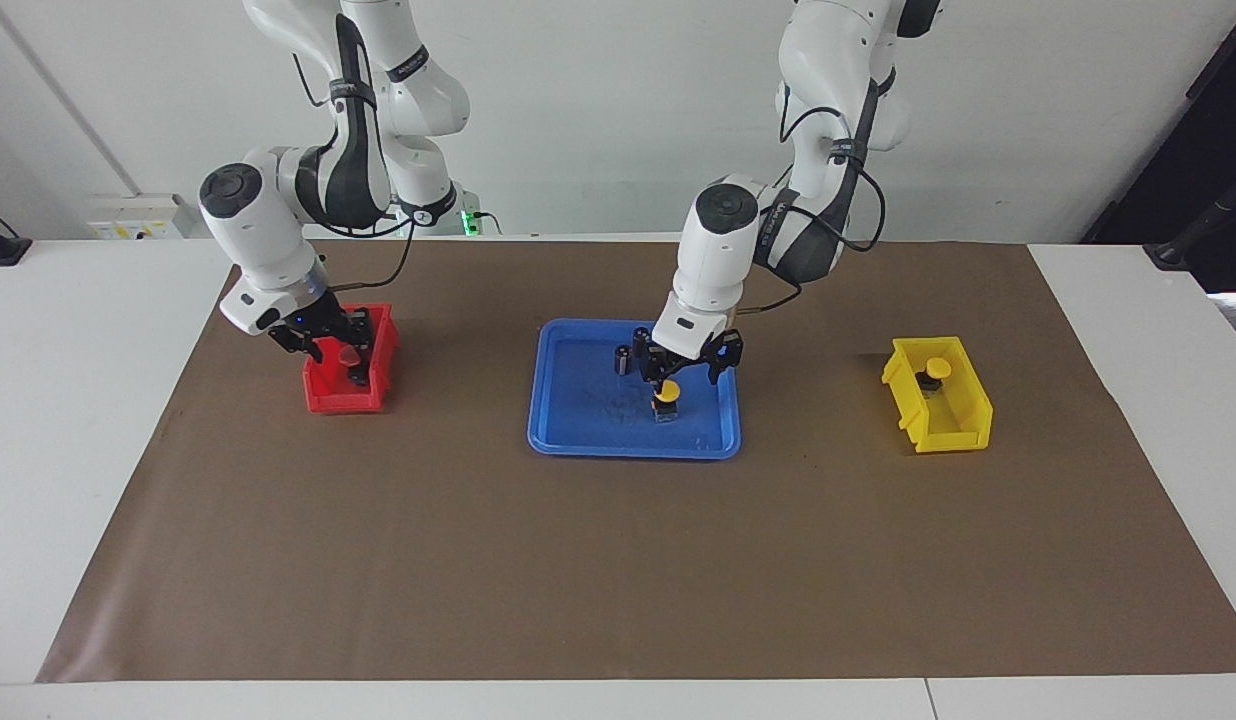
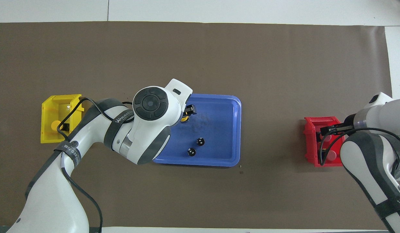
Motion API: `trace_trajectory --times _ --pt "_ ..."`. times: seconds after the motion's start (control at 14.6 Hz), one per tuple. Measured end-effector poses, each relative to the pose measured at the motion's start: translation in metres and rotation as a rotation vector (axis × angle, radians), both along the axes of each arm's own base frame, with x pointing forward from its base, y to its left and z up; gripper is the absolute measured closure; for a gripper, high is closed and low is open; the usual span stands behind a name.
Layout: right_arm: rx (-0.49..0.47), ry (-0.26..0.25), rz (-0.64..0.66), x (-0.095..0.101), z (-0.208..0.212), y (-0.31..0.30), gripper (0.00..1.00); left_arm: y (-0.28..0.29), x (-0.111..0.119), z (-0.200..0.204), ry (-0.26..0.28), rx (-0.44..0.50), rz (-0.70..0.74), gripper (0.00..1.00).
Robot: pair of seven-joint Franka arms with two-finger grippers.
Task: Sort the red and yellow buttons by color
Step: 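Grasp the second yellow button with the left gripper while the right gripper withdraws, then carry the yellow button into the yellow bin and open the left gripper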
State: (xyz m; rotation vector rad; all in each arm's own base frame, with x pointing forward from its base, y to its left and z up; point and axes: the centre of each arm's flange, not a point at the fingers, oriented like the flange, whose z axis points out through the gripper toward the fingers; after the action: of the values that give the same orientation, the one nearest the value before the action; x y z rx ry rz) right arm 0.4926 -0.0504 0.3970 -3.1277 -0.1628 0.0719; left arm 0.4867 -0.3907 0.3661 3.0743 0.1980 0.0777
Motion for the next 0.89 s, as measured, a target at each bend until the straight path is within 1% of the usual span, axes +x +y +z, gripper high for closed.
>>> trace_trajectory --times 0.07,0.14,0.21,0.34,0.41,0.48,0.62,0.75,0.89 --pt "0.0 0.001 0.002 0.005 0.014 0.0 0.28 -0.004 -0.002 -0.003 0.001 0.0 0.001 0.07" --pt "0.0 0.001 0.004 0.01 0.027 0.001 0.24 -0.007 -0.002 -0.004 0.002 0.0 0.001 0.07" --pt "-0.001 -0.002 0.009 0.015 0.041 0.003 0.24 -0.008 -0.002 -0.005 0.002 0.0 0.003 0.15" --pt "-0.002 -0.012 0.017 0.025 0.079 0.007 0.11 -0.008 -0.002 -0.005 0.003 0.0 0.013 0.38" --pt "-0.002 -0.015 0.016 0.028 0.102 0.007 0.0 -0.008 -0.002 -0.005 0.003 -0.001 0.023 0.49" --pt "-0.002 -0.017 0.005 0.031 0.124 0.007 0.0 -0.008 -0.002 -0.005 0.003 -0.002 0.032 0.59" --pt "-0.004 -0.028 -0.025 0.033 0.165 0.006 0.0 -0.008 -0.002 -0.005 0.003 -0.003 0.042 0.59" --pt "-0.006 -0.027 -0.042 0.034 0.2 0.003 0.0 -0.011 0.001 0.004 0.008 0.0 0.046 0.59" --pt "-0.016 -0.014 -0.053 0.039 0.22 -0.003 0.0 -0.011 0.006 0.029 0.047 0.035 0.055 0.59"
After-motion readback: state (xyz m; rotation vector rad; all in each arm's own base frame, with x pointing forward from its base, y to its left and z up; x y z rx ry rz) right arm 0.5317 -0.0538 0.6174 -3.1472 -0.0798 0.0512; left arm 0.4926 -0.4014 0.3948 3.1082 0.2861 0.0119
